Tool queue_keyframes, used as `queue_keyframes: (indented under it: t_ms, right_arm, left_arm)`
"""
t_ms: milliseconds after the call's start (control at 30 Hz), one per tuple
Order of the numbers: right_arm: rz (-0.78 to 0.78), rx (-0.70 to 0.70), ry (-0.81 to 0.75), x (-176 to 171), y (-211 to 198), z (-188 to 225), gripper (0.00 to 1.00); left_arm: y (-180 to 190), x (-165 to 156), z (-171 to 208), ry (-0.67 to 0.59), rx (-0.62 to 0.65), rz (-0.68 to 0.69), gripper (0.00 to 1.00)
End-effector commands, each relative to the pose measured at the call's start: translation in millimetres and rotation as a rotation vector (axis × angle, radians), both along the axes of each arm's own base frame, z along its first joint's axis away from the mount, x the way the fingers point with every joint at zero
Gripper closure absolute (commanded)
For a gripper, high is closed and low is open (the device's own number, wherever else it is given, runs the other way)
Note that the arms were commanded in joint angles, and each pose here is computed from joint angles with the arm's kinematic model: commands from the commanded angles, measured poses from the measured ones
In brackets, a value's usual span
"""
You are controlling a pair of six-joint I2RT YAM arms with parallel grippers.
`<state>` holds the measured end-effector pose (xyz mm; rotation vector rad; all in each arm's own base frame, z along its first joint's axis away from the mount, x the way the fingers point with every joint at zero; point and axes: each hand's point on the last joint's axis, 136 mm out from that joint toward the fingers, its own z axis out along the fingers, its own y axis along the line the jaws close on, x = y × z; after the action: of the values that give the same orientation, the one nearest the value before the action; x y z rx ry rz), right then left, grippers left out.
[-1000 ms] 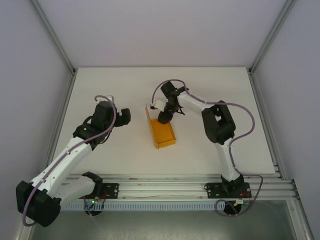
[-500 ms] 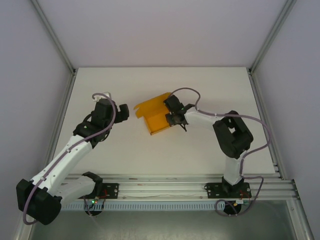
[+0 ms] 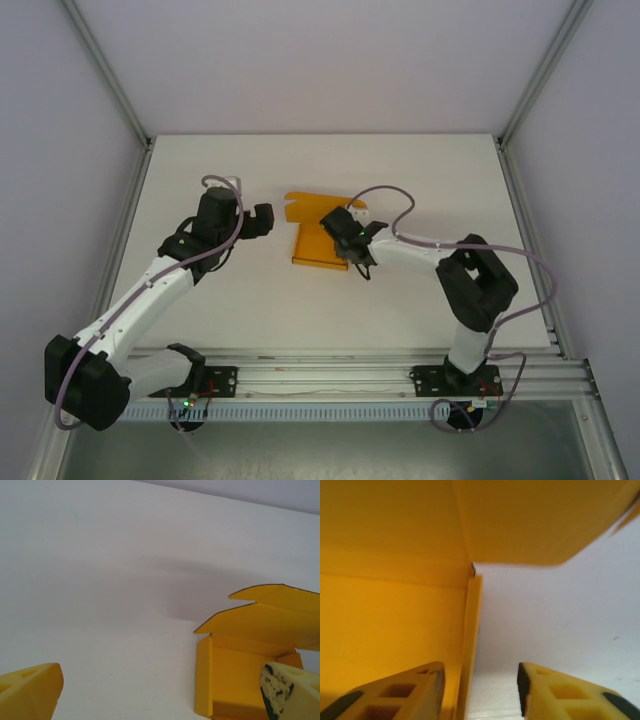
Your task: Assemble paper box
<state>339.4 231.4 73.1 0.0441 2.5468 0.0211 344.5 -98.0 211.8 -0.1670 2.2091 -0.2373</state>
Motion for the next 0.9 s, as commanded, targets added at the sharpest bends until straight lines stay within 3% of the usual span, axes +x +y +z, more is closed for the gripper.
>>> queue_keyframes:
  t_ms: [0,200,400,567,700,867]
  right_arm:
    - [0.044,-0.096,-0.132,11,-15,45,0.38]
    - [0.326,-0.123,-0.213,14,-20,83,0.0]
    - [0.67,-0.072,-0.194,19,-11,105,0.0]
    - [0.821,-0.117,-0.114,33,-13,104,0.0]
    - [0.878,-0.165,-0.045,47,-19,97,0.13]
    - [0.94,-0.174,0.052,54,-20,80,0.41]
  left_arm:
    - [-18,9,12,-0.024,0.0,-0.119,0.0]
    - [-47,21,5,-0.014,0.115,-0.359,0.0]
    - [-65,38,-8,0.032,0.213,-0.533,0.0]
    - [-82,53,-25,0.098,0.249,-0.685,0.0]
    - [-82,68,-37,0.167,0.308,-0.757,0.01]
    - [-85,74,-57,0.233,0.368,-0.868,0.25]
